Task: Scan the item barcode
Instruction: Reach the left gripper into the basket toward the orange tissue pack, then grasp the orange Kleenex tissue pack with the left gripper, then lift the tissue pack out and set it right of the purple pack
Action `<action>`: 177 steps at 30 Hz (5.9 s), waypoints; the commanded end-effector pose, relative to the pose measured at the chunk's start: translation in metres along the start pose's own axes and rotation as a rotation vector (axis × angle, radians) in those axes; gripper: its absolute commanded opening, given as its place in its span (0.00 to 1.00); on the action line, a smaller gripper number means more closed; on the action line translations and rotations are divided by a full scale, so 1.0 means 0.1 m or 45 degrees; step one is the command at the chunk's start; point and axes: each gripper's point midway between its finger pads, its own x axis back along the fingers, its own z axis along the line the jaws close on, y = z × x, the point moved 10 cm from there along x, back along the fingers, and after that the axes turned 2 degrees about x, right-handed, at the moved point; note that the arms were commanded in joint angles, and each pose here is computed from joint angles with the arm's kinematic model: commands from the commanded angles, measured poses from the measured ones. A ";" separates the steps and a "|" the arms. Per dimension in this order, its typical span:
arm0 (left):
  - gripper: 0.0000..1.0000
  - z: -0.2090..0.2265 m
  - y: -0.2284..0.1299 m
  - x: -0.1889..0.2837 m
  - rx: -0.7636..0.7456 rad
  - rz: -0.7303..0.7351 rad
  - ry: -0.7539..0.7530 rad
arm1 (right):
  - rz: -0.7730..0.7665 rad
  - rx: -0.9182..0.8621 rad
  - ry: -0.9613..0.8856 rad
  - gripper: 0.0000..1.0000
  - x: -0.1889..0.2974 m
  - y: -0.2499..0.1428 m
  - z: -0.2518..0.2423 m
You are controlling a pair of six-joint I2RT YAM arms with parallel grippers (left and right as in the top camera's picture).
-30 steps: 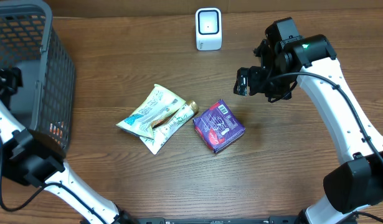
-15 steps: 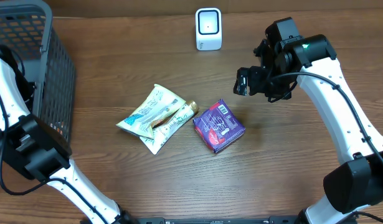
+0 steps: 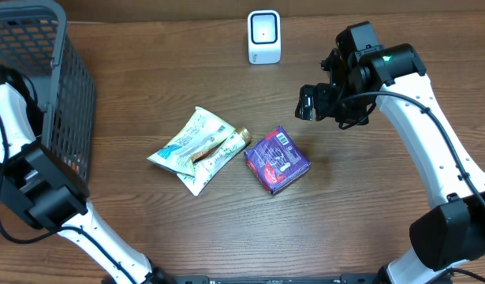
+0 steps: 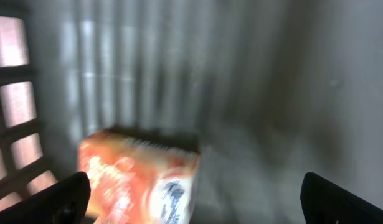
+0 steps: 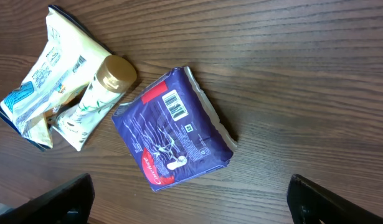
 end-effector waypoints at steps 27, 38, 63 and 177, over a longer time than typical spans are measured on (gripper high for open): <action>0.47 -0.02 -0.04 -0.30 -0.129 0.045 -0.051 | -0.023 0.008 0.013 1.00 0.01 0.01 0.02; 0.52 -0.18 0.19 -0.21 -0.193 -0.045 -0.224 | -0.029 0.010 0.014 1.00 0.01 0.02 0.02; 1.00 -0.03 0.22 0.23 -0.712 0.034 -0.193 | -0.028 0.010 0.015 1.00 0.01 0.02 0.02; 0.62 1.35 -4.90 1.13 -2.441 -0.036 -0.722 | -0.374 -0.334 -0.097 0.98 1.15 -0.06 -1.06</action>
